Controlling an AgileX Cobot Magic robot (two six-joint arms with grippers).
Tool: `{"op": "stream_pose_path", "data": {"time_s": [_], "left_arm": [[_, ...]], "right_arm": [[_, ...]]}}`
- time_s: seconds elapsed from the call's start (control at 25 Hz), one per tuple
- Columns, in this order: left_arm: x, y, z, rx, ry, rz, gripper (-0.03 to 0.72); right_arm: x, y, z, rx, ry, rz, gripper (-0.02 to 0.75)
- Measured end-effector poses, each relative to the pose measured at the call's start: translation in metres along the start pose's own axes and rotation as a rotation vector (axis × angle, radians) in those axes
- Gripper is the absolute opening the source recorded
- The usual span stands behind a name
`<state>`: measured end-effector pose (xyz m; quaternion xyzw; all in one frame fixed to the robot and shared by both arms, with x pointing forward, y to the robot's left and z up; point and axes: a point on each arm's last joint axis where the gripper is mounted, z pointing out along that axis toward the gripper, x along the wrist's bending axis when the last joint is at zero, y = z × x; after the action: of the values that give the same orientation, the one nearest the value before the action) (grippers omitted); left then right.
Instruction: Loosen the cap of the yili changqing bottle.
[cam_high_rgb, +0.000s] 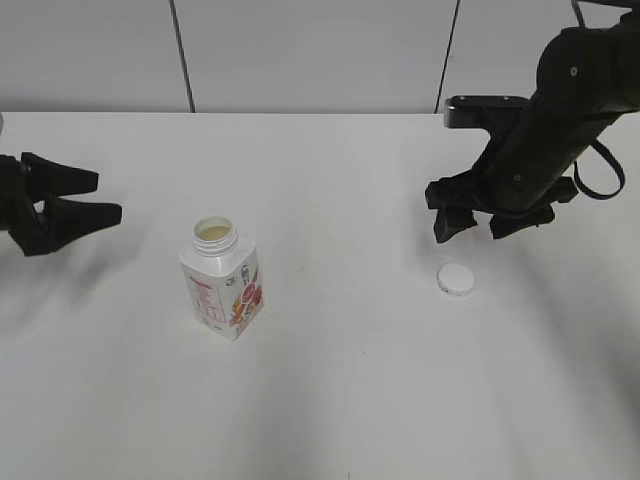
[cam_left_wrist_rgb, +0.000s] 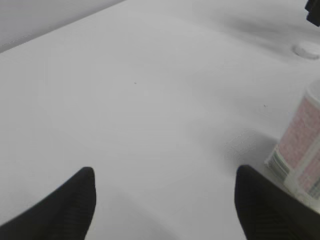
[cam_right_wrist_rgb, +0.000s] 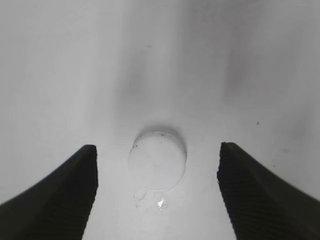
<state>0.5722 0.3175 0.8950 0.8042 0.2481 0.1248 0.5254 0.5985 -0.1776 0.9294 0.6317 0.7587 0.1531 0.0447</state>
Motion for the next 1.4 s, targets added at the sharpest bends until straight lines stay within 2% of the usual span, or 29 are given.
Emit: {"op": "stream_pose_path", "data": {"time_s": [0.16, 0.36, 0.56, 0.64, 0.84, 0.92, 1.16, 1.4], "left_arm": [[0.007, 0.018, -0.008, -0.056, 0.109, -0.071, 0.501], [0.019, 0.041, -0.026, -0.036, 0.338, -0.093, 0.479], [0.028, 0.054, -0.049, 0.062, 0.582, -0.115, 0.475], [0.031, 0.054, -0.058, 0.108, 0.667, -0.155, 0.474], [0.036, 0.046, -0.071, 0.265, 0.915, -0.342, 0.474], [0.038, 0.046, -0.074, 0.318, 0.999, -0.388, 0.474], [0.036, 0.055, -0.068, 0.370, 1.085, -0.431, 0.474], [0.025, 0.066, -0.072, 0.439, 1.116, -0.458, 0.474]], "right_arm": [[0.000, 0.014, -0.012, -0.017, -0.037, -0.062, 0.587], [-0.001, 0.038, -0.033, -0.069, -0.092, -0.135, 0.587], [-0.002, 0.060, -0.057, -0.129, -0.161, -0.200, 0.587], [-0.003, 0.065, -0.065, -0.132, -0.187, -0.216, 0.587], [-0.009, 0.074, -0.083, -0.125, -0.289, -0.252, 0.587], [-0.013, 0.075, -0.088, -0.112, -0.332, -0.257, 0.587], [-0.026, 0.074, -0.097, -0.052, -0.377, -0.218, 0.587], [-0.057, 0.069, -0.101, 0.013, -0.330, -0.105, 0.587]]}}
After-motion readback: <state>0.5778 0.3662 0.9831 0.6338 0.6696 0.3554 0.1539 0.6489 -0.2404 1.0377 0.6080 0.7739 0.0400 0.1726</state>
